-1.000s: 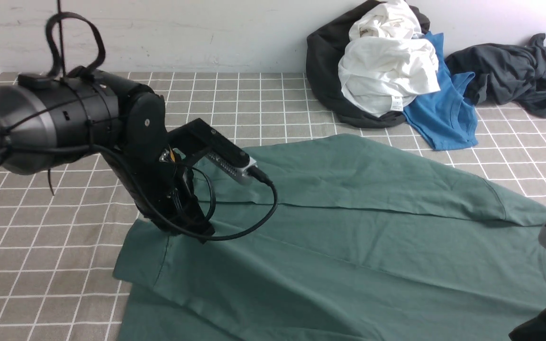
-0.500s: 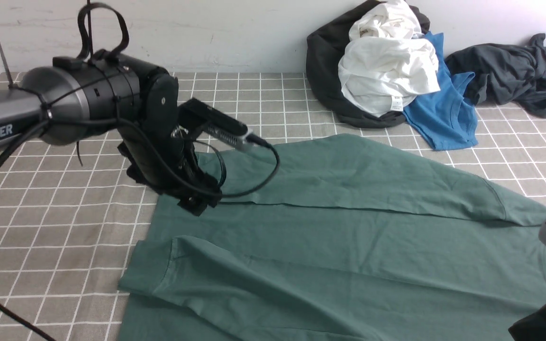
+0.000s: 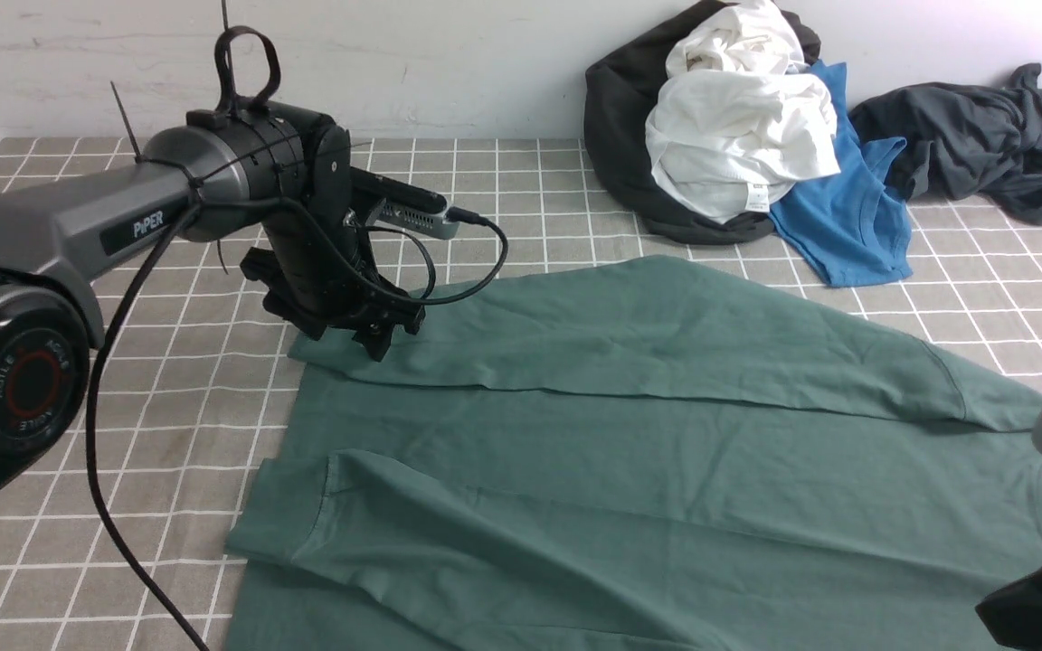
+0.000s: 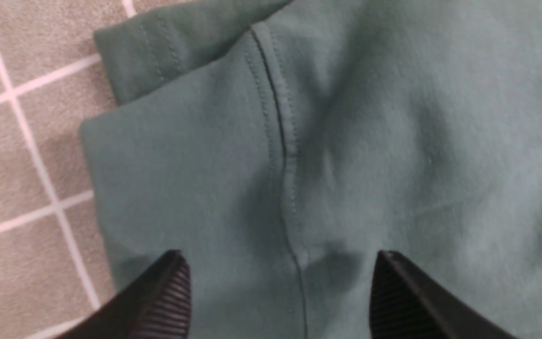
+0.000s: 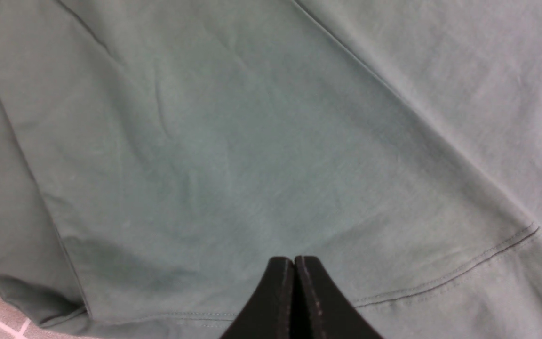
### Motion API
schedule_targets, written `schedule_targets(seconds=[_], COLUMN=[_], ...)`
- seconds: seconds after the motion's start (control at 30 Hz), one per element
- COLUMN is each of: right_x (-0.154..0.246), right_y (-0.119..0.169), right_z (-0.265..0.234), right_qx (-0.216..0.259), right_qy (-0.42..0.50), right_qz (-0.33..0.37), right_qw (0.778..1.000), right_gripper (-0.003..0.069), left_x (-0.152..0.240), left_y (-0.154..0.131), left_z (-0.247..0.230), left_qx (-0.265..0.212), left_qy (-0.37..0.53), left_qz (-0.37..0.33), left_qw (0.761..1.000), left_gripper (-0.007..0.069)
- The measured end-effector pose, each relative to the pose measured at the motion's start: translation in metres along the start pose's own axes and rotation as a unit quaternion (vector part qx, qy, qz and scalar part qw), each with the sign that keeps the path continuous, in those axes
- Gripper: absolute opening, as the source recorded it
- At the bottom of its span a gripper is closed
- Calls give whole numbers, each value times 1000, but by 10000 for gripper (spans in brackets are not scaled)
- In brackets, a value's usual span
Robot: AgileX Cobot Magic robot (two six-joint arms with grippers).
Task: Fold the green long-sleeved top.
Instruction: Use the left arm to clamp the cuff farthest from it
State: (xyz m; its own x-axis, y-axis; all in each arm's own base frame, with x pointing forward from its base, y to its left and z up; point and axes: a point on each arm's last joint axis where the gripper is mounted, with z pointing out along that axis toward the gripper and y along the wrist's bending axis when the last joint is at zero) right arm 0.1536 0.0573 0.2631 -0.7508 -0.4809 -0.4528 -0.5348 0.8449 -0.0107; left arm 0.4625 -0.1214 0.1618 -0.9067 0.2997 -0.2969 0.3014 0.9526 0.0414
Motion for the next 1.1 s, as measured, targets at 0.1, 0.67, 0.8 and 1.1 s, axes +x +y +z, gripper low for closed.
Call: schedule_targets(seconds=[0.1,0.67,0.8,1.1], right_x=[0,0,0,-1], right_y=[0,0,0,0], right_z=[0,0,0,0], right_qx=[1,2,2,2], right_qy=[0,-3,-3,-3], right_qz=[-1,-1,-1,-1], right_qw=[1000,1000,1000,1000], right_gripper=[-14,-14,-14,-14], left_x=[1,6,6,5], left_y=[0,-2,-2,-2], left_z=[2,7,7,7], left_qx=[2,12,12,8], left_qy=[8,37,36,34], left_qz=[-2,-7,-7,-7], left_qw=[1000,999,999,999], left_gripper=[359,290,418,259])
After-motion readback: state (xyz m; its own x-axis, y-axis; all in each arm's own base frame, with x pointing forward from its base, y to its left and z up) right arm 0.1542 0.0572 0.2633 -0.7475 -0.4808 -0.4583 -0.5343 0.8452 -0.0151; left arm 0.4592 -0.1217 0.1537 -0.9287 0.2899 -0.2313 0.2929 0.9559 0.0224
